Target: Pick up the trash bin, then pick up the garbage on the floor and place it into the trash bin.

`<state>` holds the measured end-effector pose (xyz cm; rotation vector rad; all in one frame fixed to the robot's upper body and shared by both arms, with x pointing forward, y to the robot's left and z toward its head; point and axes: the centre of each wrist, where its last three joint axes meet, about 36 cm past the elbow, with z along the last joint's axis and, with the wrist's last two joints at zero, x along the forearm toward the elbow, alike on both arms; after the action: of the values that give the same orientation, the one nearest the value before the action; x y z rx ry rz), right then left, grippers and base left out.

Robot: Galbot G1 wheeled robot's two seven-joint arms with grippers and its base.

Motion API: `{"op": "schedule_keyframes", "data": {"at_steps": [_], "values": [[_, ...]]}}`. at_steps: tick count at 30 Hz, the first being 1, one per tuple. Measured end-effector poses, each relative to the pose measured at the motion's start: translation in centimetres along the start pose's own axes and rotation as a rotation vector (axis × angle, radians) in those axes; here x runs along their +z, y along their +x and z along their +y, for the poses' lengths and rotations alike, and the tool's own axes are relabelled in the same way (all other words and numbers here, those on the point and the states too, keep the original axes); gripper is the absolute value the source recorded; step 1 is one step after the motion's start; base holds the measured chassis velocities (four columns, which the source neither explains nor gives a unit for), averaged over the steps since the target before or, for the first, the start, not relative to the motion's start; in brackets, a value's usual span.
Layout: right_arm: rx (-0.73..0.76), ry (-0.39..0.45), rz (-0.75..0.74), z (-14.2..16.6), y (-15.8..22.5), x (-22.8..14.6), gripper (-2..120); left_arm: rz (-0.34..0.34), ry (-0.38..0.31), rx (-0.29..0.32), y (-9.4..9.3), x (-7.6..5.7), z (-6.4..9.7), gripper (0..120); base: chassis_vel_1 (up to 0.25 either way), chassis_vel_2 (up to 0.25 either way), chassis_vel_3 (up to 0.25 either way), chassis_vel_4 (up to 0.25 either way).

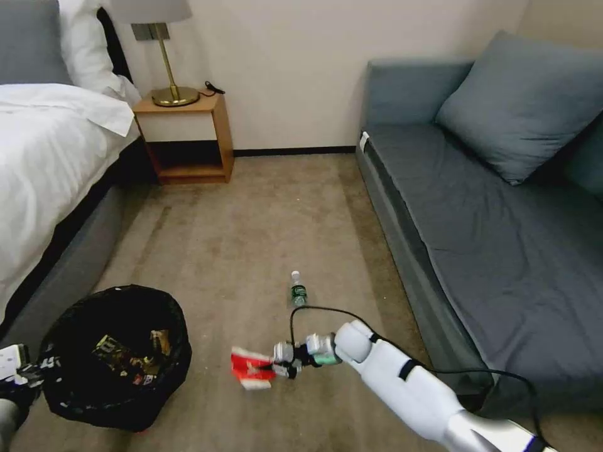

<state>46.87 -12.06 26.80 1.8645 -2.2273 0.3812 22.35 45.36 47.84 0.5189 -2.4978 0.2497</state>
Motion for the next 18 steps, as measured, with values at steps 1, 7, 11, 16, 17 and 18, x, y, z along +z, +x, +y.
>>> {"op": "schedule_keyframes", "data": {"at_steps": [1, 7, 11, 16, 17, 18], "values": [[0.0, 0.0, 0.0, 0.0, 0.0, 0.0, 0, 0.0, 0.0, 0.0, 0.0, 0.0, 0.0, 3, 0.0, 0.0, 0.0, 0.0], [0.11, -0.147, -0.213, 1.8, 1.6, -6.3, 0, 0.003, -0.004, 0.007, -0.1, 0.0, -0.2, 3, 0.0, 0.0, 0.0, 0.0], [0.118, -0.152, -0.303, 3.2, 1.2, -10.8, 0, 0.007, -0.005, 0.015, -0.3, 0.1, -0.6, 3, 0.0, 0.0, 0.0, 0.0], [0.124, -0.151, -0.335, 5.5, -0.8, -16.1, 0, 0.003, -0.012, 0.028, -0.1, 0.0, -1.3, 3, 0.0, 0.0, 0.0, 0.0], [0.124, -0.149, -0.336, 5.6, -1.0, -16.3, 0, 0.001, -0.013, 0.029, -0.1, 0.0, -1.3, 3, 0.0, 0.0, 0.0, 0.0], [0.123, -0.142, -0.34, 6.4, -2.4, -17.6, 0, -0.006, -0.017, 0.033, 0.1, -0.2, -1.5, 3, 0.0, 0.0, 0.0, 0.0]]}}
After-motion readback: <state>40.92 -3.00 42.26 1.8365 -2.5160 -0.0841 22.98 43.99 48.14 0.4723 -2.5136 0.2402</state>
